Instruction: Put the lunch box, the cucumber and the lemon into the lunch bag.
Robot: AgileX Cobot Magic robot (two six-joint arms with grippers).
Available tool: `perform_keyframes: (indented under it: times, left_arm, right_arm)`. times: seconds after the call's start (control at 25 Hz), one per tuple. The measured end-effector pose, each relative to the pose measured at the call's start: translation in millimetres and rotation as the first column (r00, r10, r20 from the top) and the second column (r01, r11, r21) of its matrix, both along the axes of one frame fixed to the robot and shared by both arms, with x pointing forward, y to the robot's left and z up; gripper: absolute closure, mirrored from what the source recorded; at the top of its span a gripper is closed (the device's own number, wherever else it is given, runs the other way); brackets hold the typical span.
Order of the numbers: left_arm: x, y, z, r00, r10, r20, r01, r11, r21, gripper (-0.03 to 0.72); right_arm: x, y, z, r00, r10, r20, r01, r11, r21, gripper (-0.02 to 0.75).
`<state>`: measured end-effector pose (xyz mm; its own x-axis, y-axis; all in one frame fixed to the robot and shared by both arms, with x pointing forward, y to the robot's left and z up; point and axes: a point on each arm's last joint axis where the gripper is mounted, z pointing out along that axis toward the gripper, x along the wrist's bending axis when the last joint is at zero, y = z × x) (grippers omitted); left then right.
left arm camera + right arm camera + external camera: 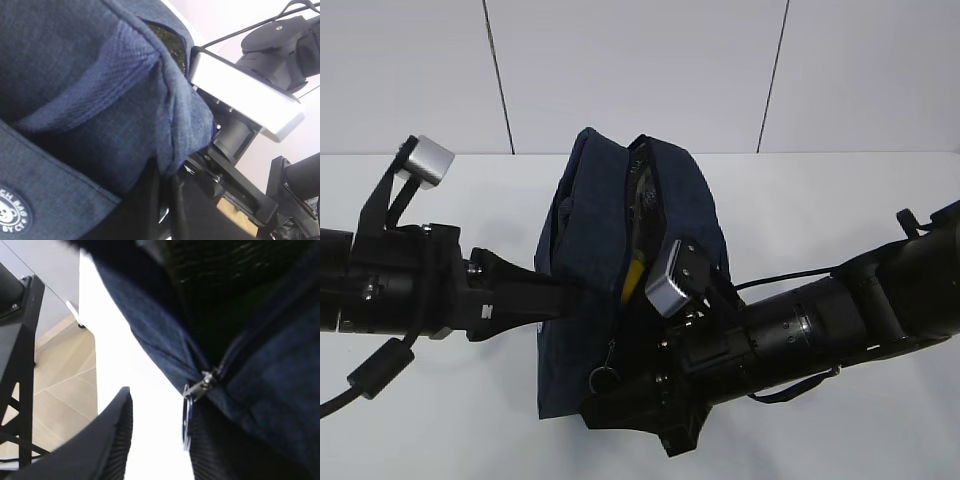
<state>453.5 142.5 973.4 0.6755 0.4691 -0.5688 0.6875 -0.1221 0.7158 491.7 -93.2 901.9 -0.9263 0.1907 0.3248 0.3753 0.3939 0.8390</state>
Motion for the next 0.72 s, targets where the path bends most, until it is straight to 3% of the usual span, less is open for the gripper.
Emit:
perform_keyframes:
  times: [0.72]
  left_arm:
    - [0.0, 0.0, 0.0, 1.000, 0.000, 0.000, 0.000, 1.000, 0.000, 0.692]
  right_arm:
    - [3.6, 1.9, 2.7, 0.999, -0.020, -0.037, 0.020, 1.000, 0.007, 0.456]
